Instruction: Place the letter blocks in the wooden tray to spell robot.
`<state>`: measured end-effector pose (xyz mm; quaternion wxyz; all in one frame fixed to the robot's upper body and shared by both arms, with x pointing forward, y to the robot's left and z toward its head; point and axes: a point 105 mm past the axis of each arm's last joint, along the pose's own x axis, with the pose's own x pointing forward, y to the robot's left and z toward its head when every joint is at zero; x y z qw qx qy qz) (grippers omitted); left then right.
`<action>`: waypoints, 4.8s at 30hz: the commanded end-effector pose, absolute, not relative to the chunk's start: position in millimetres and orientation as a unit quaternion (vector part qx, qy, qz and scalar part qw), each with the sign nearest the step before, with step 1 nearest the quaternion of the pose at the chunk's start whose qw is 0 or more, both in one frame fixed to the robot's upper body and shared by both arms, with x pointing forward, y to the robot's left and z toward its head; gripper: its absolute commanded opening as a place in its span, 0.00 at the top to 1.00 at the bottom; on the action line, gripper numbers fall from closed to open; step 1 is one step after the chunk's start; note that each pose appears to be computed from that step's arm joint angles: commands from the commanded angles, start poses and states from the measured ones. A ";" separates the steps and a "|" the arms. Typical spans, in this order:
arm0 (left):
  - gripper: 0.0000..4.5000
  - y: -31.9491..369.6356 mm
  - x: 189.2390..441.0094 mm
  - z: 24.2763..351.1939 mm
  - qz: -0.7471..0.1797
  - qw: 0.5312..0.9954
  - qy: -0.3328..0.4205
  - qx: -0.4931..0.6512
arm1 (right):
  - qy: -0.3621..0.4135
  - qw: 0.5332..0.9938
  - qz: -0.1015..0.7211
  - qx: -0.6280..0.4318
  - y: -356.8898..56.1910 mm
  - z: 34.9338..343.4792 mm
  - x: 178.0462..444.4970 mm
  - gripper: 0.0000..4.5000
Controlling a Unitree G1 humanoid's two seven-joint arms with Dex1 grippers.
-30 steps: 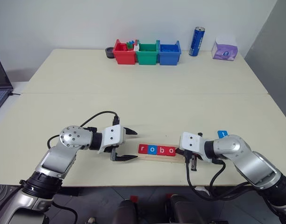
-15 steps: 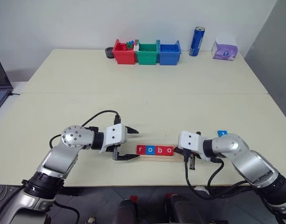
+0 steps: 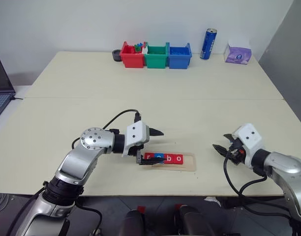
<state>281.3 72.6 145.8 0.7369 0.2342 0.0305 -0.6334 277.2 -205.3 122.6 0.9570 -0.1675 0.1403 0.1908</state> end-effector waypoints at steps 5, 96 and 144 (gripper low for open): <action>0.00 56.5 288.2 163.1 -0.624 0.739 -0.002 0.252 | 0.119 0.988 0.021 -0.099 -238.4 114.8 283.4 0.01; 0.00 70.0 289.8 152.0 -0.626 0.733 0.023 0.266 | 0.224 0.792 0.482 -0.302 -173.6 102.0 273.3 0.01; 0.00 99.0 289.7 140.0 -0.594 0.744 0.053 0.301 | 0.192 0.709 0.585 -0.345 -109.9 106.9 270.1 0.68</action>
